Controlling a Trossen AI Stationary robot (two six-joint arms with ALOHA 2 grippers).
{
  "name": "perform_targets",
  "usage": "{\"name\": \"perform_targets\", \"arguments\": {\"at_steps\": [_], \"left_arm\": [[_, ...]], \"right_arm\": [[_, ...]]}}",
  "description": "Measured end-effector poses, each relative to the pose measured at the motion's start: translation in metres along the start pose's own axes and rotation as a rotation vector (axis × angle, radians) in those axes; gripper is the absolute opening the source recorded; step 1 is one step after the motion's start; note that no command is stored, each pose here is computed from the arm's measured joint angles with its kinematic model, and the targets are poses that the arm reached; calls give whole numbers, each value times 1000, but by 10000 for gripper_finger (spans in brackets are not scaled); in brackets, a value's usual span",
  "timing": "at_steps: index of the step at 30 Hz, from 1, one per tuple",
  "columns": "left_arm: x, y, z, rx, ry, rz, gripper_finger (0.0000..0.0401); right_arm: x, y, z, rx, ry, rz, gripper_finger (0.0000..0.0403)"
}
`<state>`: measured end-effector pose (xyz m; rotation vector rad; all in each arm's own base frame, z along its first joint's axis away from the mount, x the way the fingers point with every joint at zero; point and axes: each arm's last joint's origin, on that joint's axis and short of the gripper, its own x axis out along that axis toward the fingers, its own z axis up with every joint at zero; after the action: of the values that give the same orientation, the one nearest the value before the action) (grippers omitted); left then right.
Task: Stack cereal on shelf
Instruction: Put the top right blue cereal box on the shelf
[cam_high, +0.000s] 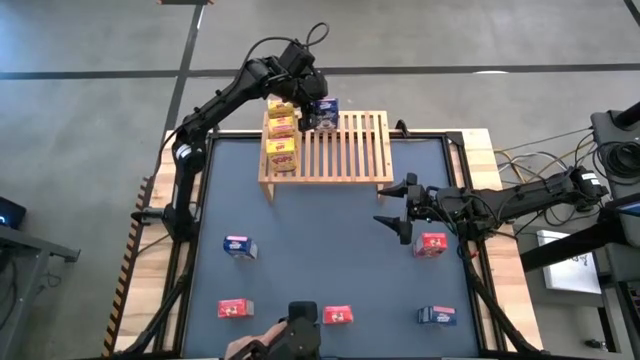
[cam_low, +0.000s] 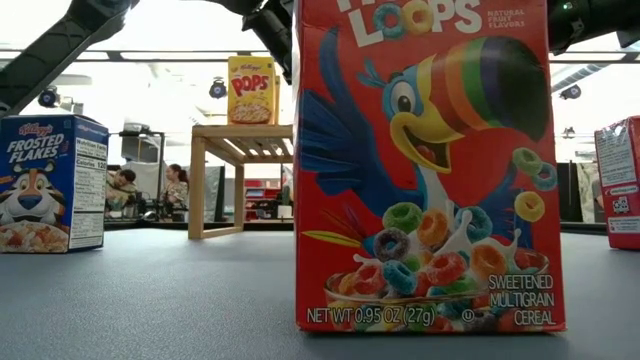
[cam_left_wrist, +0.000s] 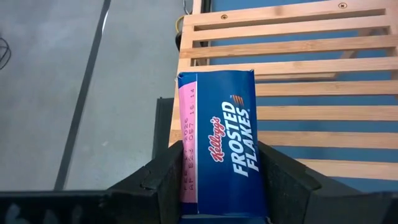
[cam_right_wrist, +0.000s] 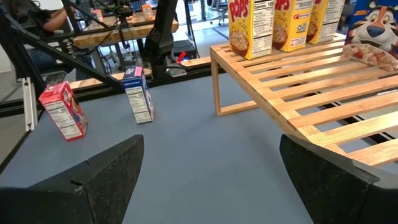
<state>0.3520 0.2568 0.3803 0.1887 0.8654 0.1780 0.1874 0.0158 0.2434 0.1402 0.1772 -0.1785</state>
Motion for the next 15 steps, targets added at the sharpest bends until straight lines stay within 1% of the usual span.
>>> {"name": "perform_targets", "arguments": {"at_steps": [4,8,11,15], "left_arm": [[0,0,-1,-8,6,-2,171],[0,-1,-2,-13,19,-10,193],[0,-1,-2,-17,23,-12,208],[0,-2,-4,-26,39,-18,222]], "right_arm": [[0,0,0,-1,0,-1,365],[0,0,0,-5,0,-3,365],[0,-1,0,-11,0,-29,365],[0,-1,-1,-13,5,-37,365]]}}
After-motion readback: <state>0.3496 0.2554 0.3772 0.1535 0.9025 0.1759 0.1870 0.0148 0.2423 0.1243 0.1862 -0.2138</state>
